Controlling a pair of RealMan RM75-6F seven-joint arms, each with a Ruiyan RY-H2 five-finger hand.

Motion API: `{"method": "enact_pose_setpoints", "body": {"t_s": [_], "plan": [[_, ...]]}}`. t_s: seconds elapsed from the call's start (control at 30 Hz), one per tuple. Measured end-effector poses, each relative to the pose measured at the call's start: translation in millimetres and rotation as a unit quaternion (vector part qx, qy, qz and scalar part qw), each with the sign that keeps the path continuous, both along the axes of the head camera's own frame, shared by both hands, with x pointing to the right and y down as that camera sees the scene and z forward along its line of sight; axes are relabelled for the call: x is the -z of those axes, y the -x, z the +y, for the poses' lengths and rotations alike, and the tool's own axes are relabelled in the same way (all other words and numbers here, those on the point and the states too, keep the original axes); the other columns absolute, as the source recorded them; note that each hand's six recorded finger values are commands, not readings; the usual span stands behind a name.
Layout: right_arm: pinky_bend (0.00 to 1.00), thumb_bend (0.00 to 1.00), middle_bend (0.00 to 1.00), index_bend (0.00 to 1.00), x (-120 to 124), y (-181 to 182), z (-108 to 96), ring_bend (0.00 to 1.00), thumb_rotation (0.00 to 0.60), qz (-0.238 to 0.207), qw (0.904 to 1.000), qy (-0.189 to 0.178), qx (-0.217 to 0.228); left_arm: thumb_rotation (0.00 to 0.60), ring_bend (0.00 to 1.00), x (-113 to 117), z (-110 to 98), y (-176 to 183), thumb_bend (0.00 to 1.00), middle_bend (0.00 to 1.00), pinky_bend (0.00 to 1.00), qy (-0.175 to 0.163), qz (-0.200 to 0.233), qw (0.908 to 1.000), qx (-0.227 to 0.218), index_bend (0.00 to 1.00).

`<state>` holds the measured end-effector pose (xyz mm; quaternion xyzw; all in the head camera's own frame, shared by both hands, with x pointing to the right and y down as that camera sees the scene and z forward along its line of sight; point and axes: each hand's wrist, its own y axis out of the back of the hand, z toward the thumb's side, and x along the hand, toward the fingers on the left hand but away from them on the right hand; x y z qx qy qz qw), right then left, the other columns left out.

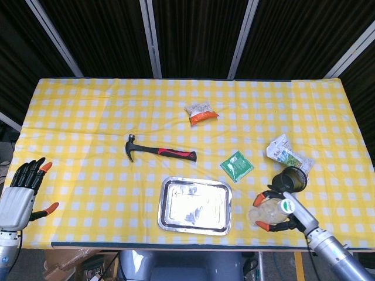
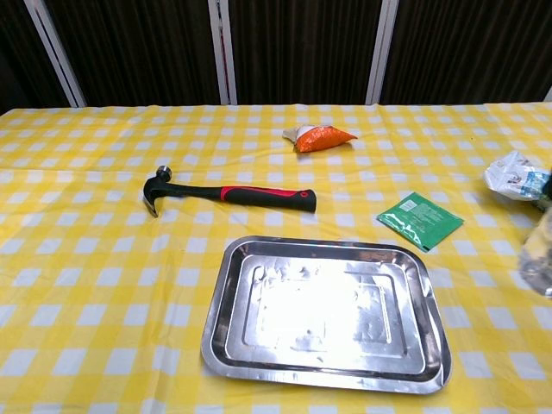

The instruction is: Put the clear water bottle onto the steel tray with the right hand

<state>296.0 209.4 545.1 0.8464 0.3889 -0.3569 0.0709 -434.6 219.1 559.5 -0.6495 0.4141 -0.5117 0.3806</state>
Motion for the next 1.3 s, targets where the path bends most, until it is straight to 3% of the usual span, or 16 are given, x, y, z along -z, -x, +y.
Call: {"method": "enact_pose_setpoints", "body": {"t_s": [0.33, 0.57, 0.8, 1.3], "plan": [[0.00, 0.51, 0.53, 0.66, -20.0, 113.5, 0.9, 0.26, 0.600, -0.068, 0.9965, 0.011, 0.048, 0.600, 0.00, -3.4, -2.2, 1.6, 0.19, 0.00, 0.00, 0.013, 0.014, 0.9998, -0.005, 0.08], [0.00, 0.51, 0.53, 0.66, -29.1, 153.4, 0.2, 0.27, 0.600, -0.069, 0.9965, 0.011, 0.046, 0.600, 0.00, -3.9, -2.2, 0.6, 0.19, 0.00, 0.00, 0.013, 0.014, 0.9998, -0.008, 0.08], [0.00, 0.51, 0.53, 0.66, -26.8, 120.6, -4.7, 0.27, 0.600, -0.028, 0.9994, 0.001, 0.019, 0.600, 0.00, -4.5, -2.1, 1.4, 0.19, 0.00, 0.00, 0.013, 0.008, 0.9999, -0.004, 0.08], [0.00, 0.51, 0.53, 0.66, -11.0, -34.2, -3.4, 0.27, 0.600, 0.038, 0.9968, -0.001, -0.071, 0.600, 0.00, -8.3, 1.8, -6.1, 0.19, 0.00, 0.00, 0.015, -0.002, 0.9998, -0.011, 0.08]]}}
